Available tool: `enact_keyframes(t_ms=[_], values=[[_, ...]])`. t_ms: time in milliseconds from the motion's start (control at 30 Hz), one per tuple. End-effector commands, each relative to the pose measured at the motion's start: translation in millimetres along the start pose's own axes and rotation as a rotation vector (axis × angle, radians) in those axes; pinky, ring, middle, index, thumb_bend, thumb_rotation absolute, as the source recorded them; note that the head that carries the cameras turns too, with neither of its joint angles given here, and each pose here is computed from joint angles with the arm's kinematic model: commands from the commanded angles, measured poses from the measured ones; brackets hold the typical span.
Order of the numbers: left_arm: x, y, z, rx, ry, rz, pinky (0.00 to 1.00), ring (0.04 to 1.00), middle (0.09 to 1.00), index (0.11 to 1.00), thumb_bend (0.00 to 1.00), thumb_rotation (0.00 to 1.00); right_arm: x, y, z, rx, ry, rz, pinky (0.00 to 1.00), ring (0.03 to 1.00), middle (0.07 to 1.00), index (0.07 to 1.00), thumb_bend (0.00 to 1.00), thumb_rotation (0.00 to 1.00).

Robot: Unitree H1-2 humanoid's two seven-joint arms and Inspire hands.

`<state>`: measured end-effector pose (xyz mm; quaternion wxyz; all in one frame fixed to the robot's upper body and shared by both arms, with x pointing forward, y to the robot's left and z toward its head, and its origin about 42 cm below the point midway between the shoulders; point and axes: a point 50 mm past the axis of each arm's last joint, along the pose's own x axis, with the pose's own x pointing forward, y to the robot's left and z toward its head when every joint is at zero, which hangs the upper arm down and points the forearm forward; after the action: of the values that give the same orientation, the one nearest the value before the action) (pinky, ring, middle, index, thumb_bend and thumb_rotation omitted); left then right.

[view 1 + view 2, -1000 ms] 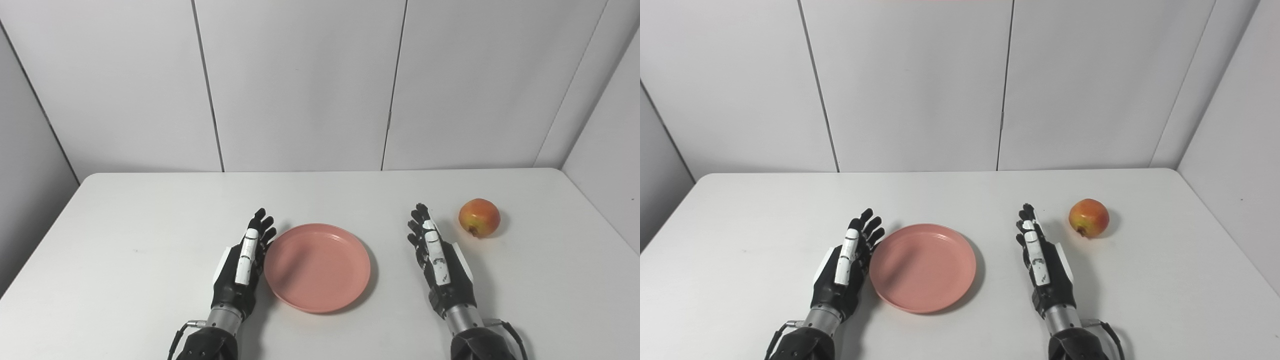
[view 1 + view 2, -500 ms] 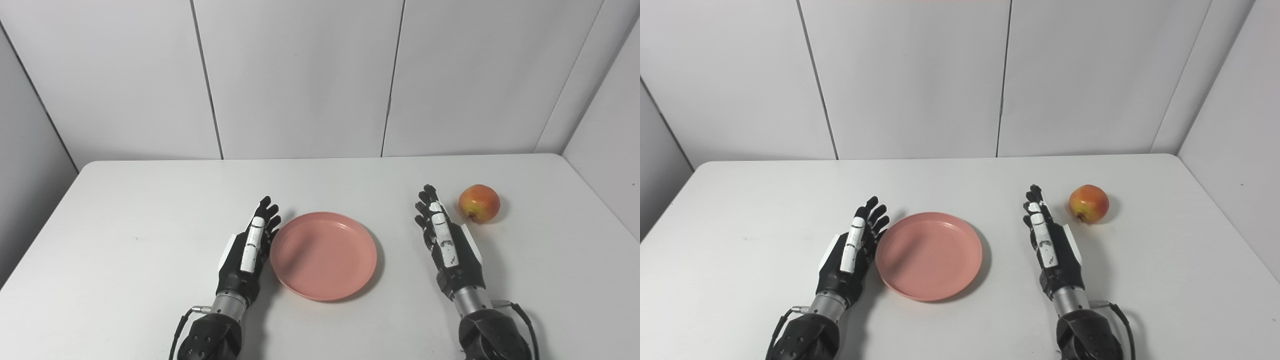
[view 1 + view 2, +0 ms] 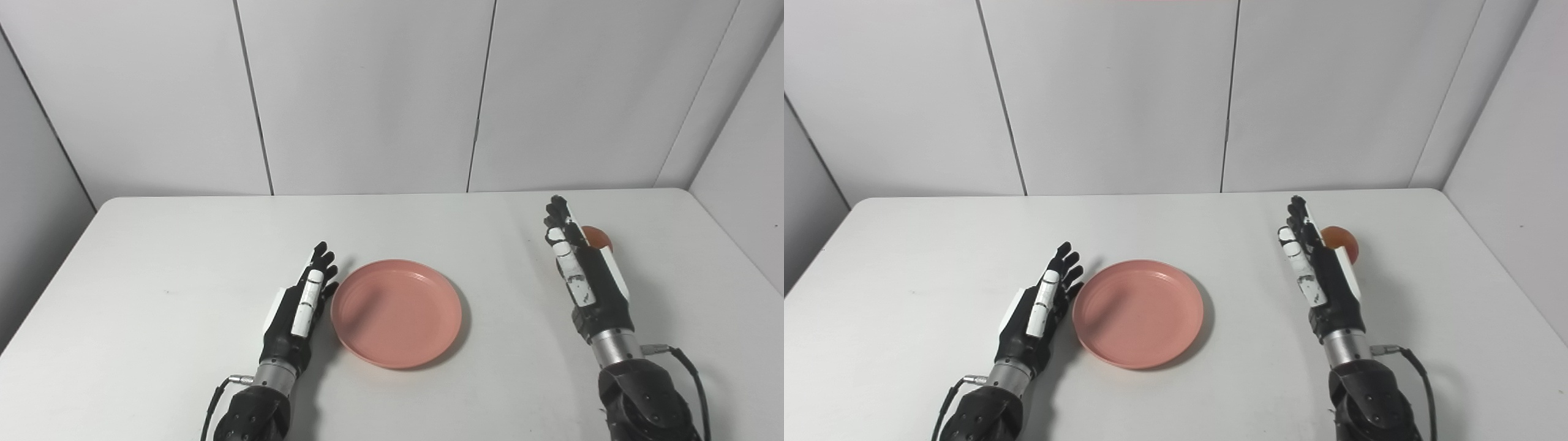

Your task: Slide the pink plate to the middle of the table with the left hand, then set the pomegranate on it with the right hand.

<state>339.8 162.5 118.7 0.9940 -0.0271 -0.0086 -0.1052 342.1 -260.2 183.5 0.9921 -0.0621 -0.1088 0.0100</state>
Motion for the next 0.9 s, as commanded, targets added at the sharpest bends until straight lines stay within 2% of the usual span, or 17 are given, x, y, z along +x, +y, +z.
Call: enact_keyframes(t_ms=[0, 133, 367, 667, 867], values=[[10.1, -0.6, 17.1, 0.01, -0.091, -0.006, 0.94, 0.961, 0.972, 0.979, 0.6, 1.0, 16.0, -10.4, 25.8, -0.034, -0.094, -0.021, 1.0, 0.999, 0.982, 0.979, 0.8, 0.83], [9.0, 0.1, 16.0, 0.016, -0.094, -0.002, 0.94, 0.963, 0.971, 0.978, 0.59, 1.0, 20.7, -23.1, 29.0, -0.105, -0.096, -0.047, 1.0, 0.997, 0.981, 0.981, 0.83, 0.8], [6.9, -1.0, 14.2, 0.044, -0.104, 0.005, 0.94, 0.962, 0.971, 0.975, 0.59, 1.0, 25.8, -44.5, 35.3, -0.31, -0.112, -0.076, 0.98, 0.984, 0.975, 0.975, 0.77, 0.8], [8.0, 0.3, 12.3, 0.045, -0.108, 0.003, 0.96, 0.973, 0.981, 0.986, 0.59, 1.0, 34.6, -59.5, 36.4, -0.381, -0.091, -0.125, 0.91, 0.963, 0.96, 0.96, 0.74, 0.72], [15.6, -0.2, 12.8, 0.02, -0.107, -0.01, 0.97, 0.98, 0.986, 0.987, 0.59, 1.0, 43.3, -67.7, 34.4, -0.466, -0.044, -0.141, 0.93, 0.961, 0.964, 0.968, 0.76, 0.67]])
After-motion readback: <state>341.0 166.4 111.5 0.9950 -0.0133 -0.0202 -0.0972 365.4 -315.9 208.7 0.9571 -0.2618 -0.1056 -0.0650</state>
